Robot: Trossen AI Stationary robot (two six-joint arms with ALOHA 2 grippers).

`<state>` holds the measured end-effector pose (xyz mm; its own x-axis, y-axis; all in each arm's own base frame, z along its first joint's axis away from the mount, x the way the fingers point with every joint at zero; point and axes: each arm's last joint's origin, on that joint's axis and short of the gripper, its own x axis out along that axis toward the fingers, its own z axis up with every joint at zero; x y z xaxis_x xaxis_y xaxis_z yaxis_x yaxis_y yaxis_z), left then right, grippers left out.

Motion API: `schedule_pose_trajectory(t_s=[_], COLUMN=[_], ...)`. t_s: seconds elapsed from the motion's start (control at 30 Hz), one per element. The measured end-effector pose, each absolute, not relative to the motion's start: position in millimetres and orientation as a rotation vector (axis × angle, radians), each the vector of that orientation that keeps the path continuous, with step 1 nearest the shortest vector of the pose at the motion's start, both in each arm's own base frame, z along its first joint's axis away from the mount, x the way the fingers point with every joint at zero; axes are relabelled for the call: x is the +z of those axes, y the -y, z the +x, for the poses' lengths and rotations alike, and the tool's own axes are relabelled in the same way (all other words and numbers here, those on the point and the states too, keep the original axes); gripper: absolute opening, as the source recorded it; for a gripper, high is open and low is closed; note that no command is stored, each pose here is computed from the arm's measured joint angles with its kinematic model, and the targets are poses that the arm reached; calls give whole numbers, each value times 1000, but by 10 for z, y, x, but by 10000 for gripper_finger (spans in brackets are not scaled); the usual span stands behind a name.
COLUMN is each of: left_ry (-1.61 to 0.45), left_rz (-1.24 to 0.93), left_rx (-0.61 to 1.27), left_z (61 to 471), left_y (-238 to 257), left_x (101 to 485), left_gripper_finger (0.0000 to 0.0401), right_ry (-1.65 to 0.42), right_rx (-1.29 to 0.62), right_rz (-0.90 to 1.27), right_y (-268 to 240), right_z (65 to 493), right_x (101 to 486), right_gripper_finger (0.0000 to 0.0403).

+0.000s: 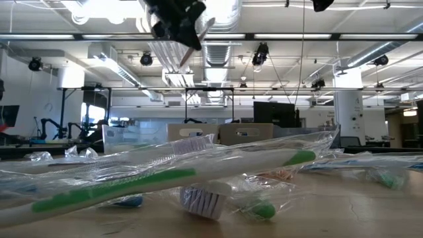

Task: Pick & Place Toothbrushes
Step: Put the orange toothbrush into the white bin

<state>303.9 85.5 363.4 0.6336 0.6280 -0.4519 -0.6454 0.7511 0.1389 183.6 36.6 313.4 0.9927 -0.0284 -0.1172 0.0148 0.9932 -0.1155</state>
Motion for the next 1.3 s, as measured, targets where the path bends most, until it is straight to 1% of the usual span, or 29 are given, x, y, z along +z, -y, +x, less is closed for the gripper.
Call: schedule_pose_trajectory(t_s=[0.13, 0.33, 0.53, 0.7, 0.9, 1.07, 1.2, 1.3], left_ry=[-561, -603, -649, -690, -785, -891, -952, -976], left_rz=[-74, -194, -230, -273, -301, -360, -430, -490], left_rx=[766, 738, 775, 728, 743, 774, 789, 776], left_z=[3050, 3048, 3080, 3169, 3340, 3450, 3489, 3529], left_y=[-1098, -1435, -1639, -1770, -1932, -2066, -2165, -2224], left_x=[3504, 3337, 3167, 3088, 3172, 3281, 3311, 3248], left_gripper_finger=[31, 26, 34, 27, 32, 29, 29, 31], right_ry=[-131, -144, -155, -168, -148, -193, -238, -244], right_rx=[-19, -18, -11, -9, -14, -14, -17, -20], right_rz=[-116, -155, -256, -265, -215, -179, -137, -114], right_y=[-372, -380, -390, -396, -382, -349, -320, -303], right_z=[1861, 1909, 1957, 1982, 1918, 1779, 1655, 1586], right_x=[3113, 3084, 3054, 3031, 3077, 3078, 3066, 3077], right_gripper_finger=[277, 294, 313, 329, 348, 360, 358, 352])
